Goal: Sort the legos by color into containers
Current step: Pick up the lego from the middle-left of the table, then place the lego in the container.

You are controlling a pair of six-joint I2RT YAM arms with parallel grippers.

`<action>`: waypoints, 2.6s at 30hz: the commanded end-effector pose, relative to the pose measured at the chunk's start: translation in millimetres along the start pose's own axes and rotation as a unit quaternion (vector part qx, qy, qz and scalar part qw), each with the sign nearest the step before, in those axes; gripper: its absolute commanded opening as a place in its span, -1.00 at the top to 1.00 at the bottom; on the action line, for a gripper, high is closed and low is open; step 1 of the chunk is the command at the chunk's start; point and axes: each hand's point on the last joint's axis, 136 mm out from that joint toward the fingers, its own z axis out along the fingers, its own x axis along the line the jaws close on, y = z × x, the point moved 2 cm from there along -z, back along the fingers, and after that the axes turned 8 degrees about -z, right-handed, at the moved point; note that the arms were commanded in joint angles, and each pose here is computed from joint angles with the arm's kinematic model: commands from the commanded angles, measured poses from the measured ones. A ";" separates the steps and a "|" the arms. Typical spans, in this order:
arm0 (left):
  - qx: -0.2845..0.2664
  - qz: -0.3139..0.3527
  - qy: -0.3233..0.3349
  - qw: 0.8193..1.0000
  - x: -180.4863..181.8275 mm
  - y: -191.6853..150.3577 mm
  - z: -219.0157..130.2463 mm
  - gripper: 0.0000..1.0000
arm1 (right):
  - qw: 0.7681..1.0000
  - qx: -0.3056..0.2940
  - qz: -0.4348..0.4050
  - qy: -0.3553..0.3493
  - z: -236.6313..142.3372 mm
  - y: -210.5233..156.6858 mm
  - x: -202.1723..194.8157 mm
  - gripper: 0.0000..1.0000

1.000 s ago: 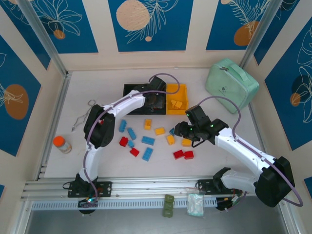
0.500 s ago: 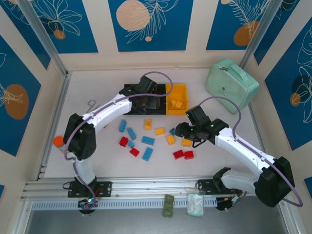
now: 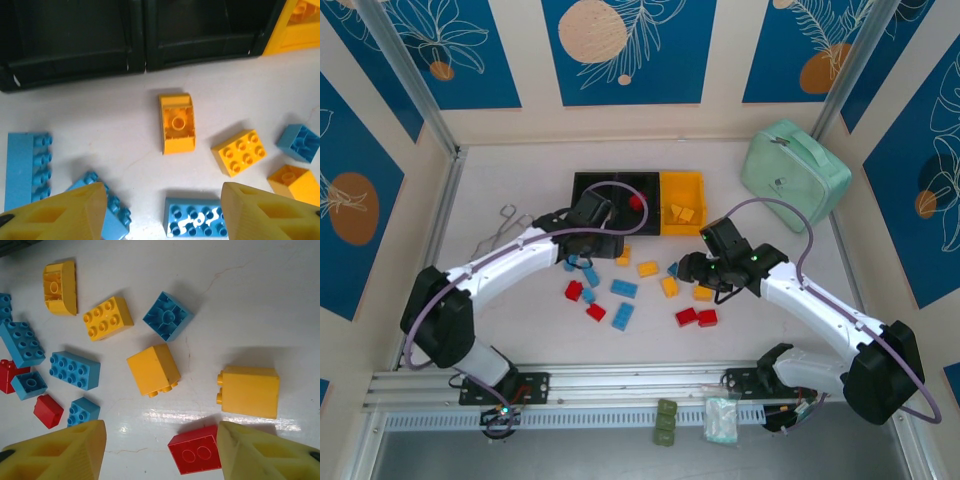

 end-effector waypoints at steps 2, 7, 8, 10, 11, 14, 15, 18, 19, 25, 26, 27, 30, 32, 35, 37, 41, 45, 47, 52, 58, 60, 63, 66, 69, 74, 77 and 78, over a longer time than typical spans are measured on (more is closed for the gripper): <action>0.031 -0.012 -0.038 0.999 -2.6 -22.8 3.4 -0.30 | 1.000 0.007 -0.016 0.011 -2.4 -3.7 7.3 -0.34; 0.062 0.013 -0.071 0.995 -19.6 -46.2 13.2 -0.47 | 1.000 0.015 -0.017 0.014 0.5 -12.4 4.3 -0.42; 0.067 0.017 -0.072 0.995 -22.1 -49.8 16.0 -0.51 | 1.000 0.015 -0.015 0.014 1.1 -13.9 3.1 -0.42; 0.079 0.026 -0.075 0.994 -26.4 -56.6 21.5 -0.56 | 1.000 0.018 -0.010 0.013 2.2 -17.3 0.8 -0.42; 0.084 0.031 -0.077 0.993 -29.6 -60.0 24.2 -0.59 | 1.000 0.019 -0.009 0.013 2.5 -18.7 -0.1 -0.42; 0.105 0.046 -0.074 0.991 -36.2 -71.2 34.6 -0.61 | 1.000 0.020 -0.004 0.013 3.7 -21.6 -2.3 -0.42; 0.113 0.053 -0.067 0.990 -37.3 -75.2 37.9 -0.62 | 1.000 0.020 -0.004 0.013 3.7 -22.3 -2.9 -0.42; 0.129 0.074 -0.029 0.988 -34.9 -82.8 47.4 -0.63 | 1.000 0.020 -0.005 0.013 3.2 -22.4 -2.9 -0.42; 0.131 0.080 -0.018 0.988 -33.9 -84.4 49.3 -0.63 | 1.000 0.019 -0.005 0.013 3.2 -22.4 -3.2 -0.42; 0.138 0.102 0.021 0.985 -28.9 -93.3 60.7 -0.64 | 1.000 0.018 -0.006 0.010 3.1 -21.9 -4.7 -0.41; 0.137 0.103 0.025 0.985 -28.2 -94.0 63.0 -0.65 | 1.000 0.018 -0.006 0.011 2.9 -22.0 -5.0 -0.41; 0.139 0.104 0.027 0.984 -27.6 -95.1 65.9 -0.64 | 1.000 0.017 -0.006 0.011 3.1 -22.2 -5.1 -0.41; 0.144 0.108 0.030 0.983 -30.6 -98.2 71.4 -0.65 | 1.000 0.016 -0.005 0.010 3.0 -21.6 -6.2 -0.40; 0.143 0.112 0.037 0.983 -31.1 -98.7 74.3 -0.64 | 1.000 0.016 -0.005 0.009 2.8 -21.8 -6.9 -0.40; 0.142 0.115 0.053 0.982 -27.7 -99.1 79.8 -0.55 | 1.000 0.013 -0.003 0.011 1.8 -21.3 -7.0 -0.40; 0.144 0.115 0.056 0.981 -26.8 -100.0 81.8 -0.43 | 1.000 0.013 -0.002 0.009 1.5 -22.0 -8.4 -0.40; 0.135 0.112 0.050 0.983 -29.7 -95.7 76.4 -0.21 | 1.000 0.010 0.003 0.007 0.5 -23.4 -11.9 -0.39; 0.116 0.109 0.048 0.986 -30.8 -84.9 64.6 -0.11 | 1.000 0.009 0.006 0.009 -0.2 -23.9 -13.1 -0.39; 0.108 0.108 0.046 0.987 -30.8 -79.3 57.8 -0.10 | 1.000 0.009 0.006 0.012 -0.6 -23.7 -12.3 -0.39; 0.075 0.094 0.042 0.992 -24.3 -57.4 38.0 -0.08 | 1.000 0.005 0.001 0.030 -1.0 -21.0 -5.0 -0.39; 0.048 0.065 0.043 0.996 -6.9 -28.9 21.8 -0.07 | 0.997 -0.005 -0.022 0.071 -1.9 -16.3 14.7 -0.39; 0.040 0.056 0.044 0.997 -1.1 -20.0 18.3 -0.07 | 0.996 -0.010 -0.036 0.087 -2.8 -13.9 24.5 -0.39; 0.027 0.040 0.045 0.998 7.6 -4.1 14.3 -0.07 | 0.992 -0.015 -0.058 0.111 -3.5 -10.2 41.5 -0.39; 0.013 0.026 0.050 0.998 15.5 13.7 11.9 -0.07 | 0.989 -0.018 -0.078 0.123 -2.4 -5.4 56.2 -0.39; 0.004 0.010 0.052 0.999 22.2 33.0 12.7 -0.06 | 0.988 -0.018 -0.090 0.128 0.4 0.4 68.0 -0.39; -0.008 -0.005 0.061 0.998 29.3 63.8 19.9 -0.05 | 0.986 -0.018 -0.101 0.131 3.7 5.4 79.7 -0.38; -0.007 -0.011 0.073 0.997 34.1 77.2 29.3 -0.05 | 0.986 -0.016 -0.103 0.128 5.3 5.0 80.9 -0.38; -0.007 -0.013 0.075 0.997 35.4 80.9 32.8 -0.05 | 0.986 -0.015 -0.102 0.127 5.7 4.9 80.6 -0.38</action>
